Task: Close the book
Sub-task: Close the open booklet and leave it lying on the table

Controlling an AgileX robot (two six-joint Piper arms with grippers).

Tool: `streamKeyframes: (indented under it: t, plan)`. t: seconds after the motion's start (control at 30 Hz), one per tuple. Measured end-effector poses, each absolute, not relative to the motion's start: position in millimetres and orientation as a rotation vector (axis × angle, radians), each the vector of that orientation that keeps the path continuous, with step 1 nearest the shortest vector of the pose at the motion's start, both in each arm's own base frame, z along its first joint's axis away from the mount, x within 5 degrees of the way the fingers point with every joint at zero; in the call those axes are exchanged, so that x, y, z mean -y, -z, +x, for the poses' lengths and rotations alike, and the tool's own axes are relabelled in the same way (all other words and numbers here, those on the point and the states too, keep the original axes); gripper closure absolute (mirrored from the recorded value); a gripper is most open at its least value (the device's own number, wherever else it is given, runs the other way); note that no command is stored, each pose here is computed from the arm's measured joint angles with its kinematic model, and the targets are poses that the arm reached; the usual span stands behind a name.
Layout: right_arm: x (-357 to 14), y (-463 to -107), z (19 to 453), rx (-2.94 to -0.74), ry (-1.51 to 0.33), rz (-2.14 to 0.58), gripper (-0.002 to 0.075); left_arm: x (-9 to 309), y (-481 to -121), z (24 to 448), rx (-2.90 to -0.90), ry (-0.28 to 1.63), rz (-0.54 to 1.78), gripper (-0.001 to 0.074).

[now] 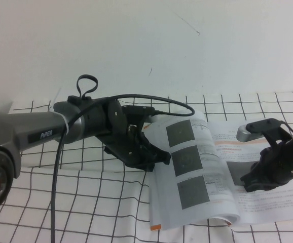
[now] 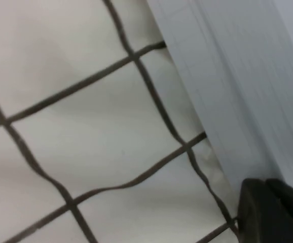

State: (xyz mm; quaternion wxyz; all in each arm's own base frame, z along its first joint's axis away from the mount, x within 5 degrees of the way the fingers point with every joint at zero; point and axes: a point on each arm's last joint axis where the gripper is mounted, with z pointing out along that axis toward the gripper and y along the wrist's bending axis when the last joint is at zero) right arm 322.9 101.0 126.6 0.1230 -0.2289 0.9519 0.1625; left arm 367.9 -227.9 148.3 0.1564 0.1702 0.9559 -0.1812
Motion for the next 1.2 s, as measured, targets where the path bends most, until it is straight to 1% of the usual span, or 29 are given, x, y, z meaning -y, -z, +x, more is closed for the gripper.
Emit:
streamKeyframes:
  t: [0.17, 0.33, 0.57, 0.8, 0.97, 1.13, 1.2]
  plan:
    - [-101.0, -126.6, 322.9, -2.777, -0.474, -0.668, 0.0729, 245.3, -150.7, 374.4, -2.704, 0.535, 0.558, 0.0738]
    - [-101.0, -126.6, 323.1, -2.776, -0.473, -0.666, 0.0729, 266.8, -155.9, 375.6, -2.677, 0.624, 0.594, 0.0738]
    - [-101.0, -126.6, 323.1, -2.776, -0.475, -0.664, 0.0729, 293.5, -186.5, 377.0, -2.609, 0.718, 0.677, 0.0738]
    - [-101.2, -126.5, 323.2, -2.776, -0.478, -0.660, 0.0729, 303.5, -216.7, 381.3, -2.545, 0.758, 0.730, 0.0738]
    - [-101.3, -126.6, 323.2, -2.776, -0.479, -0.658, 0.0729, 305.0, -228.6, 383.1, -2.526, 0.757, 0.756, 0.0738]
    - [-94.7, -143.2, 322.1, -2.732, -0.460, -0.630, 0.0729, 305.6, -230.0, 382.1, -2.531, 0.760, 0.763, 0.0738]
    - [-85.4, -167.0, 321.1, -2.674, -0.436, -0.595, 0.0729, 307.2, -229.9, 380.8, -2.530, 0.759, 0.770, 0.0738]
